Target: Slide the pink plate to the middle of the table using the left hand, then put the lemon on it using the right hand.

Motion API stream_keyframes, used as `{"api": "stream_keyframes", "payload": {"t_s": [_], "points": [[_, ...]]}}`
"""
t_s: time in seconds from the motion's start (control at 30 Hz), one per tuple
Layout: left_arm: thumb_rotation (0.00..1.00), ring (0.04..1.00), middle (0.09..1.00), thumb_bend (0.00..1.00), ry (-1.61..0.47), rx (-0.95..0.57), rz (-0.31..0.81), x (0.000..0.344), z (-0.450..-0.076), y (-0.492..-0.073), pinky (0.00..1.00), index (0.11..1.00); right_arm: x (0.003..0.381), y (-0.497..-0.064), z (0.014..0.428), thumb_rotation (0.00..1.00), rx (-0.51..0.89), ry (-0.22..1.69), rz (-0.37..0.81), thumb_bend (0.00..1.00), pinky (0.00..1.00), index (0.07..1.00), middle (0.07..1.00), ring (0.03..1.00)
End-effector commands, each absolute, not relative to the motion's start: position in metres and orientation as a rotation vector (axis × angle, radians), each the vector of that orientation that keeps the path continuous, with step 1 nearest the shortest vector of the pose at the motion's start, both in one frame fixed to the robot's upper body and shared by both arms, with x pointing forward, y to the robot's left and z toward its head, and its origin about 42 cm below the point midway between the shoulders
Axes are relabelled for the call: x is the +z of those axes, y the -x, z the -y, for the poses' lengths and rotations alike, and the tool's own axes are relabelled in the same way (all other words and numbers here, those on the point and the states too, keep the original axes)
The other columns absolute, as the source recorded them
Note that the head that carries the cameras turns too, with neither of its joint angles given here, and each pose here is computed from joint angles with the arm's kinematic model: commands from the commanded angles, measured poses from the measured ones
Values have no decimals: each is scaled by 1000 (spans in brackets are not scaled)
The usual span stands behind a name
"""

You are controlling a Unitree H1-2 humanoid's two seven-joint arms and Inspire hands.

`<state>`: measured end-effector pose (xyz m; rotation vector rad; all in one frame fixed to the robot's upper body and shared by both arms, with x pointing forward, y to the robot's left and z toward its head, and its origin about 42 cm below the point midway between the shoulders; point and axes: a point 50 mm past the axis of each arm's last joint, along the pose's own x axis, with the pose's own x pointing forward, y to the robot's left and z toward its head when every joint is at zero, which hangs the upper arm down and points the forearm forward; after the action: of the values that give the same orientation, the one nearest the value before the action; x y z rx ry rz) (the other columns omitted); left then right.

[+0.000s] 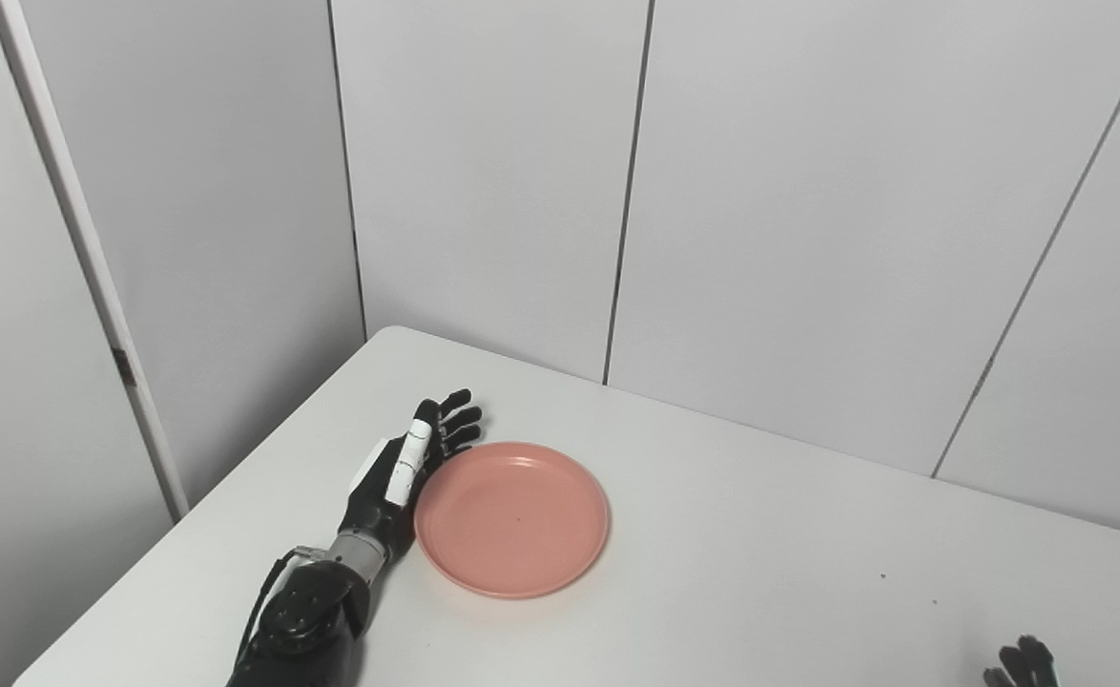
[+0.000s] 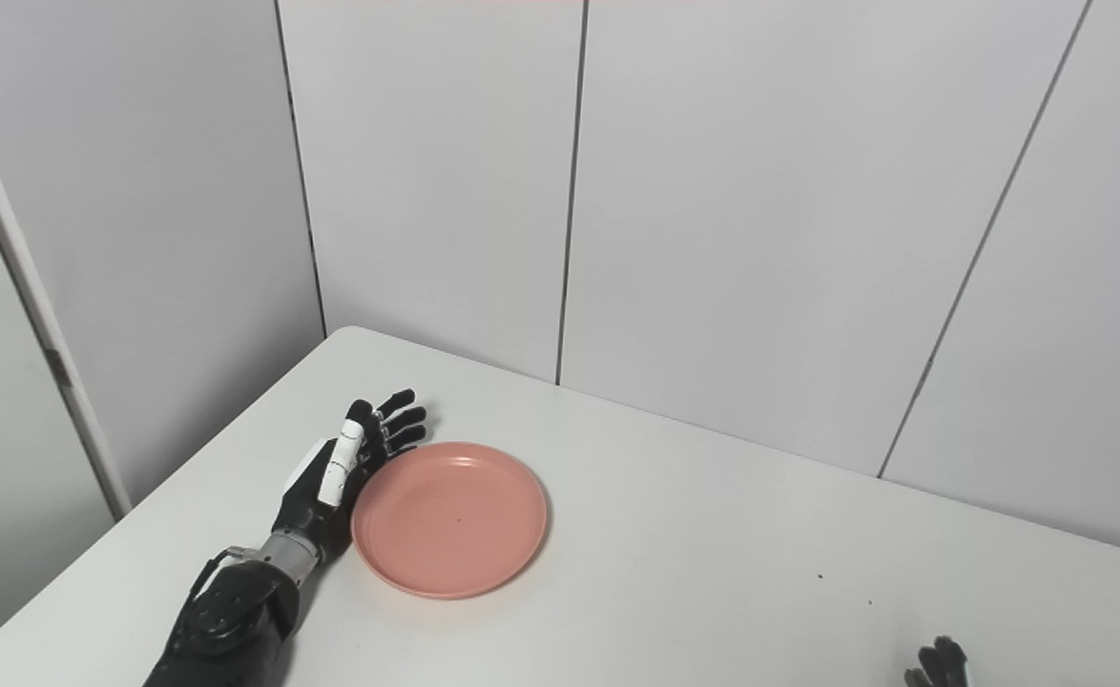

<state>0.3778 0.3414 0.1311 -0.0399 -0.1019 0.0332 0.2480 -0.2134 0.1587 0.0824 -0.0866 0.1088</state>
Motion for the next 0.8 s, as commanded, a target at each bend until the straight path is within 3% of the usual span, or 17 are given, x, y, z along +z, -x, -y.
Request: {"api": "stream_keyframes", "payload": {"t_s": [0.0,0.37,0.63,0.77], "points": [[1000,909,907,852,65,4,72,121,-328,-370,909,903,175,-251,211,967,124,-81,171,468,1000,1000,1000,1000],[1000,900,894,825,115,-21,61,125,-308,-362,919,897,181,-250,200,970,114,-74,178,428,1000,1000,1000,1000],[1000,907,904,831,133,-54,33,119,-303,-359,912,901,180,-250,188,870,121,-97,174,419,1000,1000,1000,997],[1000,910,909,838,163,-71,38,119,-301,-357,923,907,178,-251,182,844,115,-83,179,464,1000,999,995,984]]}}
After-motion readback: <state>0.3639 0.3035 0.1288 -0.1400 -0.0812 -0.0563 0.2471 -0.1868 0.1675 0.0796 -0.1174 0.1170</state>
